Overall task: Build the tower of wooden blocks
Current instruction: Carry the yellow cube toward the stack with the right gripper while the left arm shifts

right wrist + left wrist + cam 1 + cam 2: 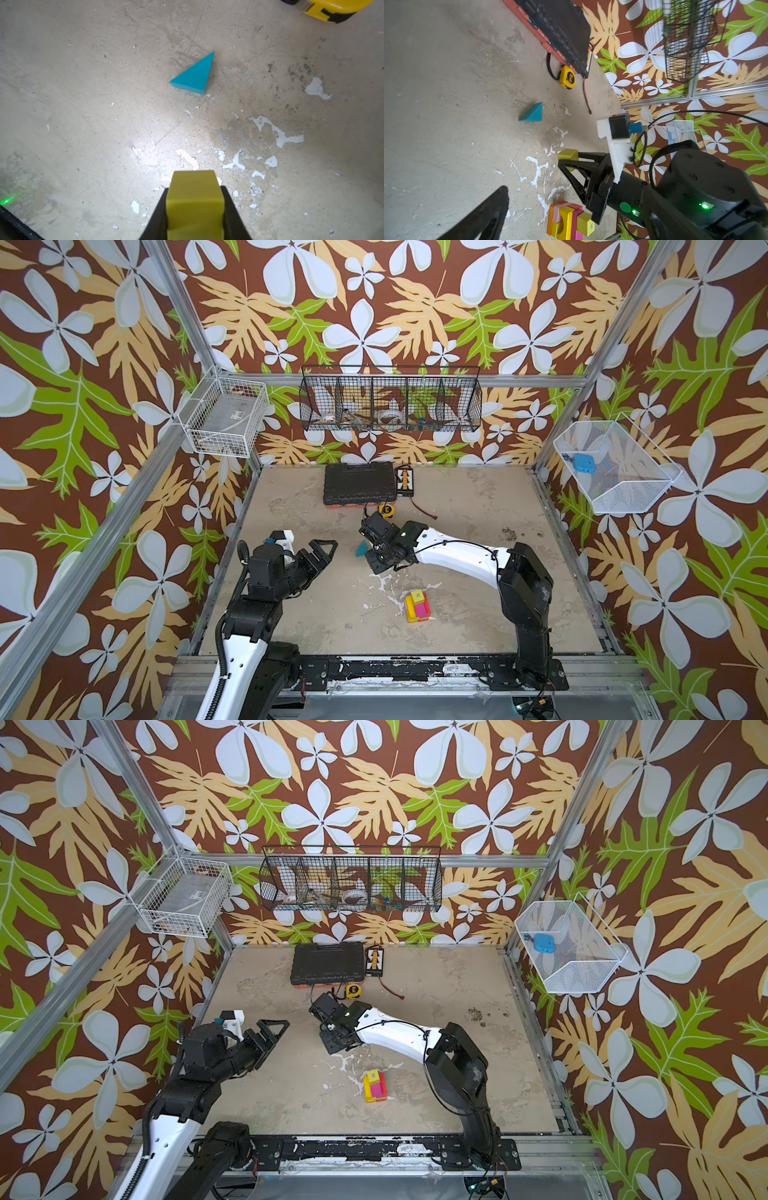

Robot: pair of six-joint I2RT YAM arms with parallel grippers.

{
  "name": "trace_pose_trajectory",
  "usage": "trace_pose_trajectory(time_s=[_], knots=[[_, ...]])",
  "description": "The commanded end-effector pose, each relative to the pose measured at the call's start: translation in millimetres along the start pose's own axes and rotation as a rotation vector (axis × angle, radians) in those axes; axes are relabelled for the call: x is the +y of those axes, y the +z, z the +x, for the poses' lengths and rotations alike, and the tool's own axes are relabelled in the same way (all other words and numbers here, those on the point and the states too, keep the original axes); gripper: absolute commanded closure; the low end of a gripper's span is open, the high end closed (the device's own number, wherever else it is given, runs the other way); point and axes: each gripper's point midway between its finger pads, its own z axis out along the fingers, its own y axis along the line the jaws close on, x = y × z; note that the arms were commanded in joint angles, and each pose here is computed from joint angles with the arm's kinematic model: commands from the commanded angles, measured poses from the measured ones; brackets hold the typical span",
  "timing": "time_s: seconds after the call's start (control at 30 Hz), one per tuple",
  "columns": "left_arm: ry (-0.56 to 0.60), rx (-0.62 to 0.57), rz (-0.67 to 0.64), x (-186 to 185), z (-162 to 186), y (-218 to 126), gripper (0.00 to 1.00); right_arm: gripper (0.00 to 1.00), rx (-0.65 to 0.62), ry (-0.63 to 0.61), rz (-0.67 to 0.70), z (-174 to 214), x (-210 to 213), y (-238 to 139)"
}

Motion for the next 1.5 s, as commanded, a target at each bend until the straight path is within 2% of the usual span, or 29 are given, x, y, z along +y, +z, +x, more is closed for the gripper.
trace_pose_trajectory(time_s=[0.0, 0.1, 0.23, 0.47, 0.8, 0.97, 1.13, 1.27, 1.37, 1.4, 1.47], knots=[[0.038, -0.042, 0.031, -10, -6, -9, 0.00, 0.85, -0.021, 0.017, 0.010, -3, -4, -10], [0.042, -0.026, 0.086, -18, -2, -10, 0.00, 0.85, -0.036, 0.021, 0.018, 1, -8, -16], [0.026, 0.007, 0.087, -16, 2, -4, 0.00, 0.85, -0.048, 0.032, 0.033, 8, -19, -26], [0.015, -0.071, 0.076, -18, -10, -11, 0.00, 0.85, -0.074, 0.065, 0.046, 12, -42, -46], [0.073, -0.048, 0.080, -9, -1, -9, 0.00, 0.84, -0.102, 0.100, 0.062, 29, -57, -88], [0.029, -0.019, 0.122, -6, 7, 0, 0.00, 0.82, -0.142, 0.125, 0.100, 51, -76, -123], [0.011, -0.017, 0.033, 4, 2, 2, 0.00, 0.74, -0.203, 0.159, 0.095, 79, -92, -153], [0.051, -0.029, 0.076, -12, 3, -14, 0.00, 0.72, -0.218, 0.187, 0.062, 98, -95, -164], [0.044, -0.044, 0.120, -8, 7, -13, 0.00, 0.73, -0.195, 0.202, 0.034, 115, -95, -162], [0.057, -0.024, 0.113, -2, 12, -8, 0.00, 0.74, -0.187, 0.207, 0.022, 120, -94, -161], [0.062, -0.024, -0.013, 25, 10, 2, 0.00, 0.75, -0.168, 0.214, -0.009, 130, -91, -159]])
